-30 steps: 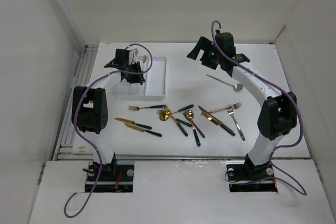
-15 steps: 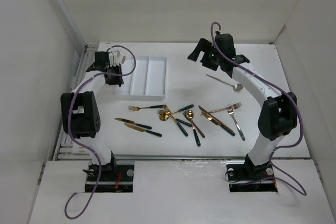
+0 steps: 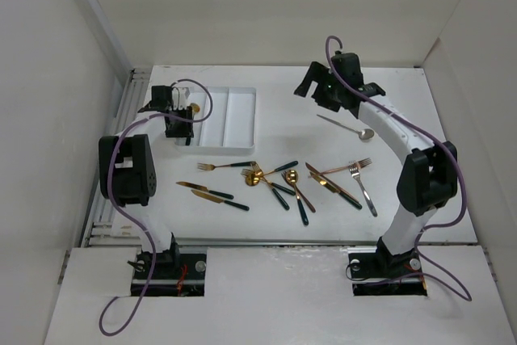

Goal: Sort the eating utensils into containers

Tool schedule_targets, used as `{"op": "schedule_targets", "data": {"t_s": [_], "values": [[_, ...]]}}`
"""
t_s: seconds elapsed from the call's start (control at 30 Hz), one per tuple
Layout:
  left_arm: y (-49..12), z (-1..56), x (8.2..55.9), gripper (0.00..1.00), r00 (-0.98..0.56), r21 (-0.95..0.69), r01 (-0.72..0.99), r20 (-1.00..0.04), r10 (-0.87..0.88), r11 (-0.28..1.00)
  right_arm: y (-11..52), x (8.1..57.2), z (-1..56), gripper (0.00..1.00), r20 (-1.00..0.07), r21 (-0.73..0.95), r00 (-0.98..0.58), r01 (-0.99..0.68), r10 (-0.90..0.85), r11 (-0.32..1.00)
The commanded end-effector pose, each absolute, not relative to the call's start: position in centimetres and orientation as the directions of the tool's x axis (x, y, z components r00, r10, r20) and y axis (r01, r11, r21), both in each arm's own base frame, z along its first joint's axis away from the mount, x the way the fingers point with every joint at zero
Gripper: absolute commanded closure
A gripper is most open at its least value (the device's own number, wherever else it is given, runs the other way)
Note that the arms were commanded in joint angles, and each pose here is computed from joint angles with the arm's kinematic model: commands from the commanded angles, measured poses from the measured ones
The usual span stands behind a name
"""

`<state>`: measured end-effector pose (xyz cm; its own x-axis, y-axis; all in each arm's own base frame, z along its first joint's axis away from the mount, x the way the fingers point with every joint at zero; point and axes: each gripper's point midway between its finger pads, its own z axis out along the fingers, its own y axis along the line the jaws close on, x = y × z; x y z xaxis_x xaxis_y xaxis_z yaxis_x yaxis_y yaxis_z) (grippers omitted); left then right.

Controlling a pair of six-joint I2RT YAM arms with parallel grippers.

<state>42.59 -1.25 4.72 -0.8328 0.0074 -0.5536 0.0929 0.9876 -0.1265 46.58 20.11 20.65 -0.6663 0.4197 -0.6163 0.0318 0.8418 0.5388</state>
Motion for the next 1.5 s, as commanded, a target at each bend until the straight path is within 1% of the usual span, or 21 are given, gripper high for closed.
{"op": "schedule_targets", "data": {"t_s": [0.0, 0.07, 0.17, 0.3, 0.4, 0.47, 0.53, 0.63, 0.7, 0.8, 0.87, 0.97, 1.03, 1.13, 1.2, 1.27, 1.3, 1.37, 1.4, 1.43, 1.47], "values": [[-1.1, 6.8, 44.2, 0.61, -0.799, -0.12, 0.09, -0.601, 0.0, 0.989, 15.7, 47.8, 20.3, 0.0, -0.623, 0.464, -0.626, 0.187, 0.469, 0.866], [-1.1, 7.2, 44.6, 0.61, -0.792, -0.118, 0.091, -0.611, 0.0, 0.989, 13.0, 47.6, 17.9, 0.0, -0.577, 0.42, -0.639, 0.301, 0.508, 0.856], [-0.6, 8.9, 45.5, 0.61, -0.767, -0.093, 0.079, -0.641, 0.001, 0.993, 10.7, 47.2, 15.8, 0.0, -0.51, 0.425, -0.614, 0.428, 0.602, 0.797], [0.2, 13.0, 47.3, 0.6, -0.711, -0.065, 0.041, -0.703, -0.016, 0.997, 6.7, 46.7, 11.8, 0.03, -0.389, 0.427, -0.515, 0.634, 0.764, 0.645], [-0.6, 14.8, 47.4, 0.6, -0.691, -0.063, 0.05, -0.723, -0.011, 0.997, 5.7, 47.1, 10.4, 0.04, -0.355, 0.426, -0.431, 0.715, 0.83, 0.554], [-1.1, 15.5, 47.3, 0.6, -0.69, -0.063, 0.061, -0.723, -0.003, 0.996, 4.8, 48.1, 10.6, 0.04, -0.358, 0.427, -0.375, 0.748, 0.855, 0.507], [-1.8, 17.2, 47.6, 0.6, -0.668, -0.06, 0.076, -0.744, 0.006, 0.995, 4.3, 47.6, 8.7, 0.06, -0.307, 0.378, -0.344, 0.811, 0.888, 0.445], [-2.0, 18.9, 47.4, 0.6, -0.646, -0.072, 0.08, -0.764, -0.003, 0.994, 4.0, 47.0, 6.6, 0.12, -0.22, 0.341, -0.3, 0.868, 0.928, 0.361], [-2.0, 20.0, 47.5, 0.6, -0.627, -0.07, 0.082, -0.779, -0.003, 0.994, 2.7, 47.0, 5.7, 0.16, -0.199, 0.33, -0.26, 0.89, 0.945, 0.314], [-1.9, 21.5, 47.4, 0.6, -0.601, -0.068, 0.07, -0.799, -0.012, 0.995, 2.3, 47.8, 5.1, 0.18, -0.183, 0.31, -0.257, 0.901, 0.949, 0.303], [-1.9, 22.0, 47.3, 0.6, -0.591, -0.068, 0.071, -0.807, -0.013, 0.995, 2.3, 46.9, 3.4, 0.19, -0.167, 0.23, -0.295, 0.916, 0.941, 0.328], [-1.9, 22.3, 47.0, 0.6, -0.59, -0.075, 0.066, -0.807, -0.022, 0.995, 2.0, 46.7, 2.3, 0.21, -0.166, 0.16, -0.342, 0.916, 0.925, 0.368], [-1.7, 23.2, 47.1, 0.6, -0.574, -0.068, 0.06, -0.819, -0.022, 0.996, 1.1, 47.2, 2.3, 0.23, -0.195, 0.151, -0.351, 0.912, 0.916, 0.382], [-1.6, 23.8, 47.2, 0.6, -0.566, -0.062, 0.052, -0.824, -0.022, 0.997, 0.4, 48.5, 2.2, 0.32, -0.193, 0.16, -0.43, 0.873, 0.882, 0.461], [-1.4, 24.1, 47.2, 0.6, -0.564, -0.048, 0.05, -0.826, -0.011, 0.998, 0.5, 48.9, 1.4, 0.46, -0.194, 0.141, -0.528, 0.819, 0.827, 0.556], [-1.4, 25.0, 47.5, 0.6, -0.546, -0.047, 0.051, -0.838, -0.011, 0.998, 0.7, 49.9, 1.9, 0.56, -0.193, 0.159, -0.59, 0.77, 0.784, 0.618], [-1.4, 25.0, 47.5, 0.61, -0.546, -0.047, 0.051, -0.838, -0.011, 0.998, 0.8, 49.5, 1.0, 0.67, -0.174, 0.135, -0.642, 0.735, 0.747, 0.664], [-1.4, 25.4, 47.6, 0.61, -0.538, -0.046, 0.052, -0.843, -0.011, 0.998, 1.0, 50.5, 1.7, 0.78, -0.184, 0.157, -0.677, 0.695, 0.712, 0.702], [-0.9, 25.9, 47.7, 0.61, -0.529, -0.046, 0.043, -0.848, -0.016, 0.998, 1.1, 50.6, 1.6, 0.92, -0.176, 0.158, -0.696, 0.678, 0.696, 0.718], [-0.9, 25.9, 47.7, 0.61, -0.529, -0.046, 0.043, -0.848, -0.016, 0.998, 1.0, 50.2, 1.0, 0.98, -0.165, 0.136, -0.729, 0.651, 0.665, 0.747], [-0.9, 25.5, 47.8, 0.61, -0.537, -0.046, 0.043, -0.843, -0.016, 0.998, 1.0, 50.5, 1.3, 1.0, -0.176, 0.14, -0.74, 0.634, 0.65, 0.76]]}}
